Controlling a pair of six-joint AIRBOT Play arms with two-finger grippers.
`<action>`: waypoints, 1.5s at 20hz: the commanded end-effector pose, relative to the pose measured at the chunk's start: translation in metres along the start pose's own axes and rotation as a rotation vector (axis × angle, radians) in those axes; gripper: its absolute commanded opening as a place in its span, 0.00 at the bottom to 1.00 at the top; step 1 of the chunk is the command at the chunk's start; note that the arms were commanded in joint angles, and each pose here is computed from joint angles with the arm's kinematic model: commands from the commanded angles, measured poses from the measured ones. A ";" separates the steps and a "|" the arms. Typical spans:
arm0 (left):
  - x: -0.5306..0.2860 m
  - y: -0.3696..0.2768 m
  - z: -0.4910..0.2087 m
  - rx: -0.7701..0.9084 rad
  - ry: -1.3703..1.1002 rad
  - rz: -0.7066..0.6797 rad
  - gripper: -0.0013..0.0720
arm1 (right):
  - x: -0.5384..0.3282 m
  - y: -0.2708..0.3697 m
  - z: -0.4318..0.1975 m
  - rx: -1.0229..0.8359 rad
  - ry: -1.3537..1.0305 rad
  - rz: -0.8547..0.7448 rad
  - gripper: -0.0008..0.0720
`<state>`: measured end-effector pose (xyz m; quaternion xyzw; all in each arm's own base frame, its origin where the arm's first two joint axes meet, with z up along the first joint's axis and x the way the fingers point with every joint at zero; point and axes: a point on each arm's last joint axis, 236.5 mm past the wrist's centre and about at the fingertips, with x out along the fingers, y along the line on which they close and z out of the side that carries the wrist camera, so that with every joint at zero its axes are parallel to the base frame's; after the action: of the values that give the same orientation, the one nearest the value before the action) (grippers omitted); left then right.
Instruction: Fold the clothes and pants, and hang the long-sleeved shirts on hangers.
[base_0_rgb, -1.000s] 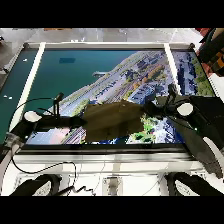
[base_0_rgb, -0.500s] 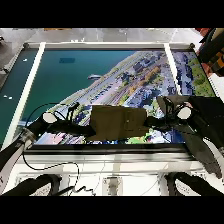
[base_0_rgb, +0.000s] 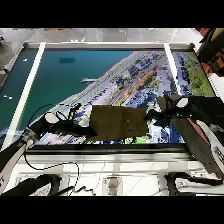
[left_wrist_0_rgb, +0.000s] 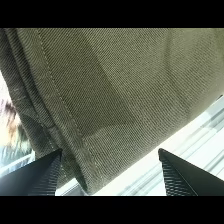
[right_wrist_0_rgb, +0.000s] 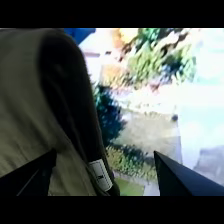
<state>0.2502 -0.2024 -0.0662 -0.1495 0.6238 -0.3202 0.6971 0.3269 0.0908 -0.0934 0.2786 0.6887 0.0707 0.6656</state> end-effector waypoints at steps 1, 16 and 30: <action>0.001 0.002 0.002 0.000 -0.006 0.006 0.96 | 0.026 0.026 -0.018 -0.028 0.173 0.223 0.94; -0.035 0.019 0.062 0.073 -0.189 0.102 0.96 | -0.066 0.195 0.086 -0.514 -0.363 0.446 0.05; -0.232 -0.099 0.117 0.497 -0.688 0.261 0.96 | -0.446 -0.159 -0.016 0.449 -1.036 -0.477 0.05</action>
<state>0.3451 -0.1555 0.1638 -0.0066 0.3129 -0.3028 0.9002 0.3524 -0.1801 0.2245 0.2456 0.3008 -0.1893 0.9018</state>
